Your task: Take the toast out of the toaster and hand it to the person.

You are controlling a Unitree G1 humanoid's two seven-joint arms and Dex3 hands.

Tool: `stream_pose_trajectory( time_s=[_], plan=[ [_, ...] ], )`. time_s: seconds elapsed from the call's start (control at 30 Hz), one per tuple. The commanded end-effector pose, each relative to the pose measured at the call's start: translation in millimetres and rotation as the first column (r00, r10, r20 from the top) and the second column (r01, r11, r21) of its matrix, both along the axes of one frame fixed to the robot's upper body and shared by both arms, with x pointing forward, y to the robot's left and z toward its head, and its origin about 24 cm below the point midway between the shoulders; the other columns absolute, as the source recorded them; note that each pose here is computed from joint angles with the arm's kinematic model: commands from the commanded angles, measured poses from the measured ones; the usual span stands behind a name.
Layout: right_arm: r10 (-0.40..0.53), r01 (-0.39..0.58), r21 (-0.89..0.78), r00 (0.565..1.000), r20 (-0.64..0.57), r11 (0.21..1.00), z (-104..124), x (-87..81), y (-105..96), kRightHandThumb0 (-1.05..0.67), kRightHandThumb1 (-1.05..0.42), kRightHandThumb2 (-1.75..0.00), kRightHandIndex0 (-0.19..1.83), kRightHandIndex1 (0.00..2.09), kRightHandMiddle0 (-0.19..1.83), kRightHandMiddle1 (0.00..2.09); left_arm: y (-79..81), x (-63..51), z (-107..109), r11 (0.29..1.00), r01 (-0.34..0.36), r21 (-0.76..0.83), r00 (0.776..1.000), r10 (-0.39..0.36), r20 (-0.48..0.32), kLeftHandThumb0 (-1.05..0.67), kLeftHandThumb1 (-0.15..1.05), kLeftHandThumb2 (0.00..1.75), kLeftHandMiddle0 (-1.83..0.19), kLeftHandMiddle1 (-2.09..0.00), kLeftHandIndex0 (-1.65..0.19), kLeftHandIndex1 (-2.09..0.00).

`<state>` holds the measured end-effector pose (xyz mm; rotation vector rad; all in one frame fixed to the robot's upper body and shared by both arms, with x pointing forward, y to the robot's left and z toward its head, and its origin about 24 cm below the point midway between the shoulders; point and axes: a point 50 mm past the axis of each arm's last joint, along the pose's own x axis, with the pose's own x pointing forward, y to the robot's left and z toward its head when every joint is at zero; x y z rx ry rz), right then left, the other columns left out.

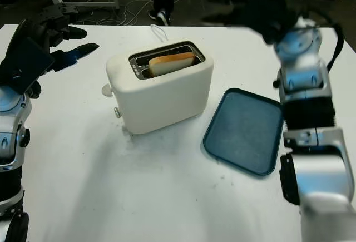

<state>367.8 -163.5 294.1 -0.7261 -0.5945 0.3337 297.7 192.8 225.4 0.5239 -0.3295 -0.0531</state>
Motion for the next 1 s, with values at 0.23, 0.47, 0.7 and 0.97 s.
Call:
stream_pose_trajectory(
  time_s=[0.23, 0.47, 0.7, 0.97],
  plan=[
    [0.16, -0.146, -0.269, 0.987, 0.03, 0.952, -7.9, -8.2, 50.1, -0.52, -0.56, 0.0, 1.0, 0.34, 1.0, 0.14, -1.0, -1.1, 3.6, 1.0, -0.005, 0.001, 1.0, 0.005, 0.012, -0.54, 0.92, 0.1, -0.17, -0.94, -0.41, -0.36],
    [0.204, -0.196, -0.38, 0.979, -0.019, 0.904, -25.8, -9.6, 62.1, -0.47, -0.56, 0.0, 0.93, 0.44, 0.98, 0.11, -0.5, -1.1, 2.8, 1.0, 0.001, -0.014, 1.0, -0.001, 0.004, -0.52, 0.92, 0.1, -0.17, -0.93, -0.41, -0.36],
    [0.199, -0.188, -0.464, 0.98, -0.025, 0.866, -38.4, -6.7, 64.3, -0.58, -0.58, 0.0, 0.73, 0.99, 1.0, 0.07, -0.1, -1.5, 2.4, 1.0, -0.004, -0.004, 1.0, 0.004, 0.011, -0.51, 0.92, 0.1, -0.18, -0.93, -0.41, -0.37],
    [0.176, -0.157, -0.496, 0.984, -0.009, 0.854, -45.3, -4.4, 62.6, -0.5, -0.62, 0.0, 0.68, 0.98, 1.02, 0.04, 0.3, -1.5, 1.8, 1.0, -0.004, -0.01, 1.0, 0.004, 0.003, -0.51, 0.92, 0.09, -0.17, -0.93, -0.4, -0.38]
  ],
)
